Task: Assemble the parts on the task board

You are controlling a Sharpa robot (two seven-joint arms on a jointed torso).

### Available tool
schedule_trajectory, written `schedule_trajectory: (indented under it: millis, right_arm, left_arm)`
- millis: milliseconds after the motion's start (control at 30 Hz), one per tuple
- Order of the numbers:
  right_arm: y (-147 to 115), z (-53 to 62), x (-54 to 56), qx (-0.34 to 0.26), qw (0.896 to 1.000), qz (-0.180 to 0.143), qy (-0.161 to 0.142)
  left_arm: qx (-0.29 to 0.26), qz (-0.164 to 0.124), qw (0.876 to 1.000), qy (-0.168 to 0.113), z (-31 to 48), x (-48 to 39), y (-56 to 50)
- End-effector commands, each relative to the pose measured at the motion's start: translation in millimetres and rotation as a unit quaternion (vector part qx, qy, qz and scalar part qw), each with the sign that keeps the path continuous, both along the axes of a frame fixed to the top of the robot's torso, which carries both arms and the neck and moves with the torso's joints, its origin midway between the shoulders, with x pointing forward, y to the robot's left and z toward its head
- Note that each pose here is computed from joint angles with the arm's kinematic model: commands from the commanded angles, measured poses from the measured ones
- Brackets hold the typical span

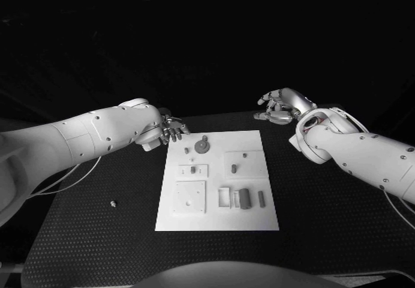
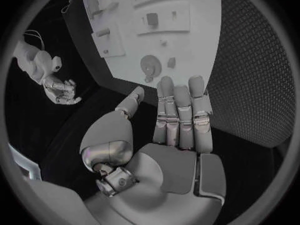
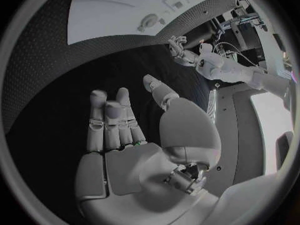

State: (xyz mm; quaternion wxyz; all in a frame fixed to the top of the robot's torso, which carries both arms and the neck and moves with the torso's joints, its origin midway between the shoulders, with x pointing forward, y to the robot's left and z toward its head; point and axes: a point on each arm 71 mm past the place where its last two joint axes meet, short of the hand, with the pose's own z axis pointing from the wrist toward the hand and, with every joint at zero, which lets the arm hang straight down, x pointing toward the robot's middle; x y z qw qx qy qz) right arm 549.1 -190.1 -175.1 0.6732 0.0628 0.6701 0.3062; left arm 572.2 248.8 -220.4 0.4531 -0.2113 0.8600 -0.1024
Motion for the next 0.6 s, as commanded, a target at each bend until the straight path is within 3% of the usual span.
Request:
schedule_trajectory:
  millis: [33,167,300,600]
  right_arm:
    - [1.6,-0.5,-0.3,-0.001,1.000,0.004,0.005]
    - [3.6,0.1,-1.1,0.001,1.000,0.007,0.004]
    - [5.1,0.3,-1.6,0.001,1.000,0.009,0.004]
    - [4.9,0.2,-1.4,0.001,1.000,0.008,0.005]
  left_arm:
    - [0.024,-0.035,0.999,-0.016,1.3,5.4,-11.5]
    - [0.065,-0.044,0.996,-0.036,1.2,13.1,-14.6]
    - [0.086,-0.039,0.995,-0.034,-3.6,17.3,-11.3]
    - [0.094,-0.045,0.994,-0.022,-9.0,17.5,-12.3]
